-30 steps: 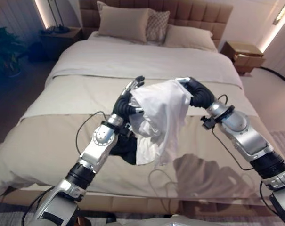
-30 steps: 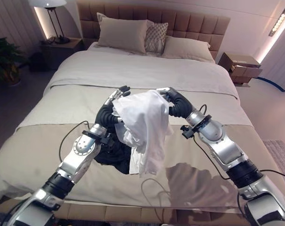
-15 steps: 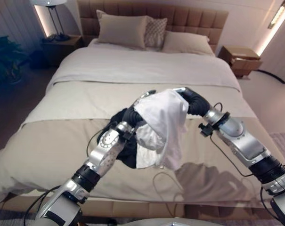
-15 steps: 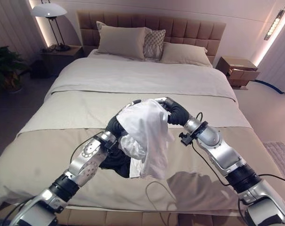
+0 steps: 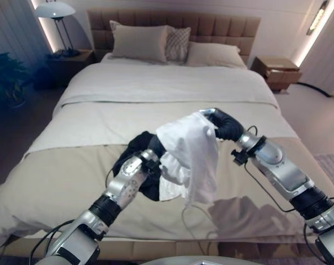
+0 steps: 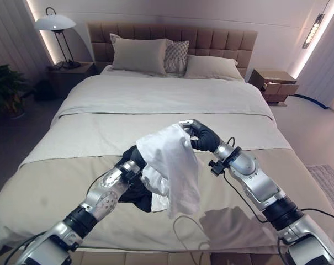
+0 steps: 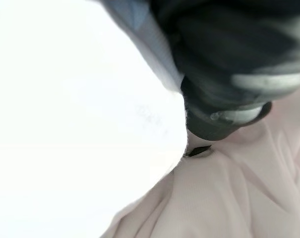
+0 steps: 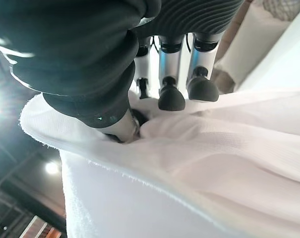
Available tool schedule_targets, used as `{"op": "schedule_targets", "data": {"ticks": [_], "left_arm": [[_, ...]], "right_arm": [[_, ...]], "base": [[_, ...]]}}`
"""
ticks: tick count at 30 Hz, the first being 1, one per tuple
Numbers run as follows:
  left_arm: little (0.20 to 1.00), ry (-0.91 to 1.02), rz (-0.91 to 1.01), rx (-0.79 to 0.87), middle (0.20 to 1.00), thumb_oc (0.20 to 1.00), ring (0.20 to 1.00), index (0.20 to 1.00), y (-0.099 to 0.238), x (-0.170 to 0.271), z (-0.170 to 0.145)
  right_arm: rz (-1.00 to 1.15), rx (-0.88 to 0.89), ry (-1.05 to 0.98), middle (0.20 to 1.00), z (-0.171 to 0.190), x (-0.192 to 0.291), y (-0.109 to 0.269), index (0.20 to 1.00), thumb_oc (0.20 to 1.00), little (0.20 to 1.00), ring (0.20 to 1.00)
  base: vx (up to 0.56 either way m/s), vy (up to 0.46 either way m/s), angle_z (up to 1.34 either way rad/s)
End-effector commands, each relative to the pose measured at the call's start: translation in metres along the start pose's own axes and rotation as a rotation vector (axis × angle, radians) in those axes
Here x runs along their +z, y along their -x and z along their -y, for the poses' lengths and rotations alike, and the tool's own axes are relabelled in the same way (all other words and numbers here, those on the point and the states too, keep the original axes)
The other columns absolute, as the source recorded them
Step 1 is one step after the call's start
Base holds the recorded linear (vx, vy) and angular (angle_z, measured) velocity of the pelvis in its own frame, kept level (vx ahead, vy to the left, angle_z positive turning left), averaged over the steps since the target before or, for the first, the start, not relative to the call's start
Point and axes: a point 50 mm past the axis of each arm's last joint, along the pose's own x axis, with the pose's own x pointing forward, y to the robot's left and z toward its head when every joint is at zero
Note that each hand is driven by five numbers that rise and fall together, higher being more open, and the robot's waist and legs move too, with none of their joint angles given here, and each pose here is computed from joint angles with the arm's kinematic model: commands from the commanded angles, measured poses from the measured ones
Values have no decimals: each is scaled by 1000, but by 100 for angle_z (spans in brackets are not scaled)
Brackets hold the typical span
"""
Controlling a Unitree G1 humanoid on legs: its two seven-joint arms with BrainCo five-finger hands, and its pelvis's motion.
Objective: Pick up clothes into the bucket
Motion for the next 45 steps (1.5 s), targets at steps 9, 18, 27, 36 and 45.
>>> {"op": "schedule_targets", "data": {"ticks": [9,18,27,36,45], "left_arm": [[200,-65,125,216,200,200,200,200,32,17,-32],[200,-192,172,600,200,200,200,200,123,14,-66],[200,-244,244,730,200,200,200,200,151,23,-65],[200,-378,277,874,200,200,200,200,162,33,-69],[200,-564,284,1016,200,200,200,200,171,47,-75]], "right_arm": [[202,-213,-52,1000,20,25,0,1000,1000,1000,1000],[0,-484,-73,1000,20,-30,49,1000,1000,1000,1000],[-176,-621,40,1000,24,-58,81,1000,1000,1000,1000],[-351,-818,88,1000,31,-83,121,1000,1000,1000,1000],[-428,-901,7,1000,19,-102,133,1000,1000,1000,1000]], "base": [[0,0,0],[13,-46,16],[-73,-86,42],[-103,39,47],[-36,138,27]]}}
